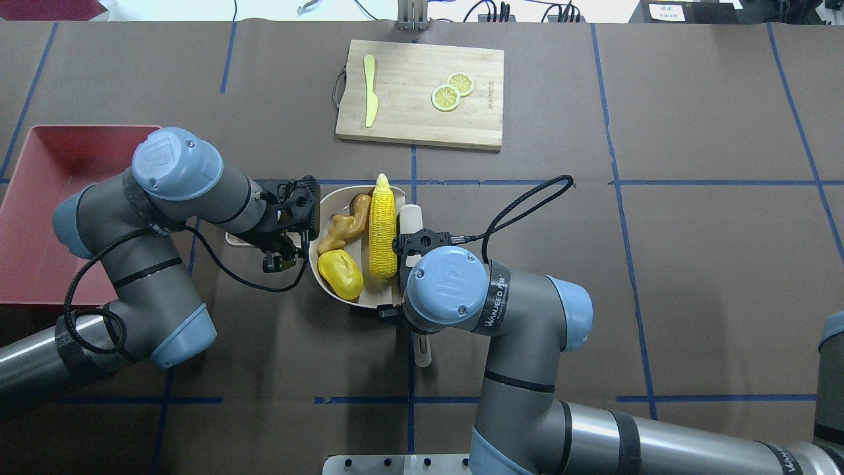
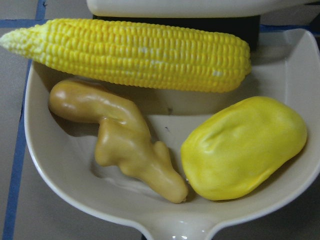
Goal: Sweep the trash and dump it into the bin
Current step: 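Sweep the brush again toward the dustpan to push the corn fully in, then raise the dustpan with the left gripper while the right gripper withdraws the brush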
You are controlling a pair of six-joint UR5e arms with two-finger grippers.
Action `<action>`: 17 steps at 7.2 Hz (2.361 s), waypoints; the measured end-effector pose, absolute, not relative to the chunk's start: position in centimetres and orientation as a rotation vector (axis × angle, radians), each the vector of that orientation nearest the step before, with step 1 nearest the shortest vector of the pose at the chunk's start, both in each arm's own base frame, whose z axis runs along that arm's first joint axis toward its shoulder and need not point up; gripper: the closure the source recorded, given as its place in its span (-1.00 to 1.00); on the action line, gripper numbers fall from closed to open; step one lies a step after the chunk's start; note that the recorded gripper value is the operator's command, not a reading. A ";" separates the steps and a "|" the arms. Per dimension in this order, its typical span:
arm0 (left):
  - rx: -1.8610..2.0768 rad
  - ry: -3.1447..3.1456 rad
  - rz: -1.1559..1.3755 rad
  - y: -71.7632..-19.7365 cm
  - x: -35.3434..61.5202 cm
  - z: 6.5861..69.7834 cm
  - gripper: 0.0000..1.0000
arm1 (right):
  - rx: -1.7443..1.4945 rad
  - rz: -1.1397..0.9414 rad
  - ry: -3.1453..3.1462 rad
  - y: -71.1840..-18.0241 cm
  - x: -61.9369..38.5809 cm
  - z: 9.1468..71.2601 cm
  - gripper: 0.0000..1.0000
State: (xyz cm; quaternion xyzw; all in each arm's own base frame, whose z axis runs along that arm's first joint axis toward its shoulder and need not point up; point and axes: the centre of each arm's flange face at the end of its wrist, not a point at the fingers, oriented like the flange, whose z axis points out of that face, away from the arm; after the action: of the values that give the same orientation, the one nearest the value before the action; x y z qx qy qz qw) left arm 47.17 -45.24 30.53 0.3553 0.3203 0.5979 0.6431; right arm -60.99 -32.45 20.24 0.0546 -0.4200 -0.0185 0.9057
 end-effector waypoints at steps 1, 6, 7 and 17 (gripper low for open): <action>0.815 0.731 1.362 -45.2 47.0 30.4 1.00 | 0.111 -0.044 -0.858 -32.3 -60.6 20.0 1.00; 0.875 0.750 1.348 -44.8 46.0 31.5 1.00 | 0.116 -0.052 -0.861 -32.2 -59.4 19.7 1.00; 0.901 0.770 1.326 -44.5 45.7 32.1 1.00 | 0.119 -0.053 -0.868 -32.0 -58.7 19.7 1.00; 0.970 0.843 1.213 -44.5 42.5 29.7 1.00 | 0.115 -0.044 -0.759 -33.3 -56.2 26.1 1.00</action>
State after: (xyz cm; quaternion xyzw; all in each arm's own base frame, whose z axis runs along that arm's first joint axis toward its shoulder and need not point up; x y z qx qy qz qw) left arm 42.52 -44.49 29.72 0.4241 0.3688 0.5305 0.6346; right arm -56.15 -33.31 26.09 0.0559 -0.3703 -0.0214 0.9270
